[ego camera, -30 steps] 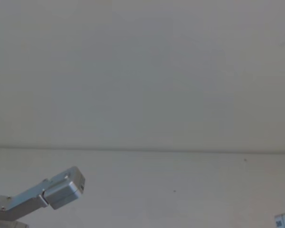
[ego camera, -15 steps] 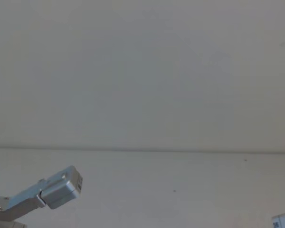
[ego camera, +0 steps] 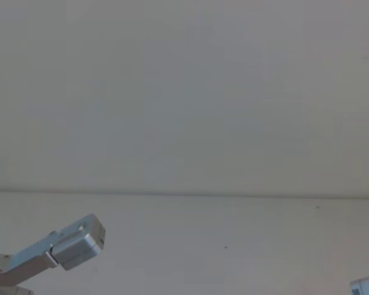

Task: Use both hands to pick up one end of the pipe from the table, align the ends, and insert them.

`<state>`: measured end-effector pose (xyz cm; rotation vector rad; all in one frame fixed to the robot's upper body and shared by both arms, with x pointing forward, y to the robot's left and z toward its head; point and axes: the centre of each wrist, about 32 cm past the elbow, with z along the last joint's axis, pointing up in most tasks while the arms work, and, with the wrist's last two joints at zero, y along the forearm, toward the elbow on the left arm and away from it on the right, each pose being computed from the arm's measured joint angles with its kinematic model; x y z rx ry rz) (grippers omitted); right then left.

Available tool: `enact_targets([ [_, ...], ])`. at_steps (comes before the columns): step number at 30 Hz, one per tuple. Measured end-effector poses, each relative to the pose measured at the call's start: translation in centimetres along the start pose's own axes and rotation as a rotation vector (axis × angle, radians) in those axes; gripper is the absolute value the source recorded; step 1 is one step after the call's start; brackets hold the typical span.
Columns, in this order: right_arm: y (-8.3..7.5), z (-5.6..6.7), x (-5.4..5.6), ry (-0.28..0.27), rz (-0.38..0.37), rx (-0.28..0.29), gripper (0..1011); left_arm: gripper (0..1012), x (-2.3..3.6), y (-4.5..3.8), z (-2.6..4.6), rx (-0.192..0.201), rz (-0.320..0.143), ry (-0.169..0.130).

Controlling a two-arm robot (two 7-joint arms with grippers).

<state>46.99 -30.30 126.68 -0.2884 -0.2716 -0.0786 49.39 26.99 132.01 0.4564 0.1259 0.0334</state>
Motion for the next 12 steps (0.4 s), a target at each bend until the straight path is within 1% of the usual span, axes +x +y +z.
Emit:
enact_targets([
  [12, 0.04, 0.01, -0.01, 0.0, 0.001, 0.0, 50, 327, -0.04, 0.0, -0.02, -0.001, 0.001, 0.0],
])
